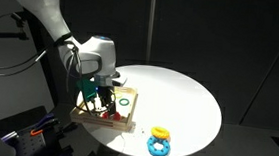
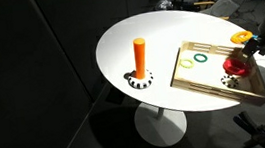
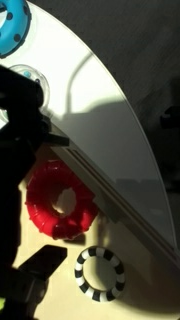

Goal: Move the red ring from the tray to the table

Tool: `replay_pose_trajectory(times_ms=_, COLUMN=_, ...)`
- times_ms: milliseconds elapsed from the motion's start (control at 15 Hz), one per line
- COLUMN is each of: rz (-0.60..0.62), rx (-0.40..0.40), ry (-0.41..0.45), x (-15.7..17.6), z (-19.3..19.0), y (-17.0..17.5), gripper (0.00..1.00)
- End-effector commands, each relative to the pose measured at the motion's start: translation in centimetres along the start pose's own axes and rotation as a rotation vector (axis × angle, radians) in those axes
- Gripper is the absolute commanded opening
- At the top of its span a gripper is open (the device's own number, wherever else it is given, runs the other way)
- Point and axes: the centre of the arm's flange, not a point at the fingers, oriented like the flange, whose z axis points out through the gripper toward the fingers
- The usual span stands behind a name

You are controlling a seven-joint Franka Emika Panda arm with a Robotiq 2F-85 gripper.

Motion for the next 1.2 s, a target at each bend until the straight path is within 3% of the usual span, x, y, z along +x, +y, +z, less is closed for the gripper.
replay_pose_trajectory(times_ms=0, rz=-0.019, rx=-0.004, ry=0.007, x=2.0, z=0.9, y=-0.8, gripper=1.0)
replay_pose_trajectory(times_ms=1067, rz=-0.072, rx=0.017, ry=0.01, x=3.2, z=5.2, y=-4.0, gripper=1.0)
replay_pose_trajectory(times_ms=1133, rz=-0.073, rx=0.017, ry=0.008, x=3.2, z=5.5, y=-4.1, gripper=0.75)
